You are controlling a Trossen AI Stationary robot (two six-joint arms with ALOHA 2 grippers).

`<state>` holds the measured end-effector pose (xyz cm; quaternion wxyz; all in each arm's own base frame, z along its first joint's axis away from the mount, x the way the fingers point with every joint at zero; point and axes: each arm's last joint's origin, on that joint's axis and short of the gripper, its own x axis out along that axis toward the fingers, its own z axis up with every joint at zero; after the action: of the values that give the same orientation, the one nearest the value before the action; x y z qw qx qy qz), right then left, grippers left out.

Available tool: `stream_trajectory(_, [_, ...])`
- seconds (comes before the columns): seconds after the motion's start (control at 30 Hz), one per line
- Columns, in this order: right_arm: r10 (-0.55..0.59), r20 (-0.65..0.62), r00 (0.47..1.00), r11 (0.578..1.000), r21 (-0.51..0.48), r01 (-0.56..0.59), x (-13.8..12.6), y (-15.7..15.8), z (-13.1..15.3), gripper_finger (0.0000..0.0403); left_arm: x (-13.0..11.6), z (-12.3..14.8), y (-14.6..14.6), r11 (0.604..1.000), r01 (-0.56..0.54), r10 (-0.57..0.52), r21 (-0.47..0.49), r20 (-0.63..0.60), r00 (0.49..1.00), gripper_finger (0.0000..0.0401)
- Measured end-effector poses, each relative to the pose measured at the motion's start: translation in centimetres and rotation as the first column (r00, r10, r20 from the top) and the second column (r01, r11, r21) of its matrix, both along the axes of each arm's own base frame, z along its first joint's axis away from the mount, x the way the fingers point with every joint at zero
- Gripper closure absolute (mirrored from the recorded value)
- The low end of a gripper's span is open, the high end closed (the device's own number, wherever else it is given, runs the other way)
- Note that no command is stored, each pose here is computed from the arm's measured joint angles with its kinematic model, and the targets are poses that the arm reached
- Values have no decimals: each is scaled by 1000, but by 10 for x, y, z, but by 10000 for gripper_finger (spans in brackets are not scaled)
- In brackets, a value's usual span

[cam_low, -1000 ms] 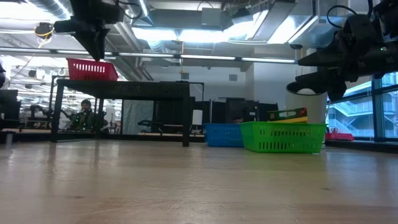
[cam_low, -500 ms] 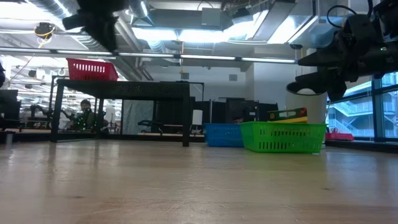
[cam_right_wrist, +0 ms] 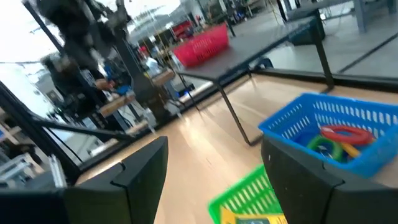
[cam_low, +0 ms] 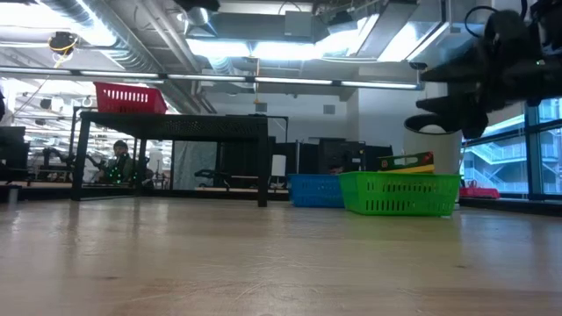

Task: Pick & Place Office Desk Supplies
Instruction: Put the green basket on the shelf

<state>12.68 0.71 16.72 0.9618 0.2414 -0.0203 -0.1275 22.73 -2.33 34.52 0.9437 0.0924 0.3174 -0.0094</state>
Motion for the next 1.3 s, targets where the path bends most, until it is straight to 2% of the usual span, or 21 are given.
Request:
stream_trajectory(0.1, [17,48,999,1000,9,-18,0,1,4,143,4,-10,-11,998,63,-63,-19,-3,998,310])
stream_trajectory(0.3, [103,161,982,994,13,-107,0,3,15,143,10,-36,-28,993,120,-121,-16,-77,990,310])
stream_trajectory(0.47, [101,196,976,984,127,-127,0,3,16,143,19,-50,-45,986,166,-167,-16,-120,979,310])
stream_trajectory(0.57, [103,203,974,980,148,-134,0,3,16,143,26,-55,-55,980,198,-198,-16,-108,974,310])
stream_trajectory(0.67, [75,217,973,982,154,-110,-1,2,17,143,32,-62,-63,974,228,-227,-2,-117,967,310])
stream_trajectory(0.8, [-32,274,961,983,184,-19,-2,-1,23,143,39,-72,-69,969,248,-244,8,-150,958,310])
stream_trajectory(0.87, [-56,297,953,978,209,-8,-3,-2,24,143,43,-78,-71,969,248,-243,9,-163,956,310])
stream_trajectory(1.1, [-36,288,957,988,151,-8,-3,-1,25,142,55,-89,-68,977,212,-203,29,-177,963,310])
stream_trajectory(1.3, [-36,287,957,988,155,-9,-3,-1,25,142,55,-89,-67,975,218,-208,37,-180,961,310])
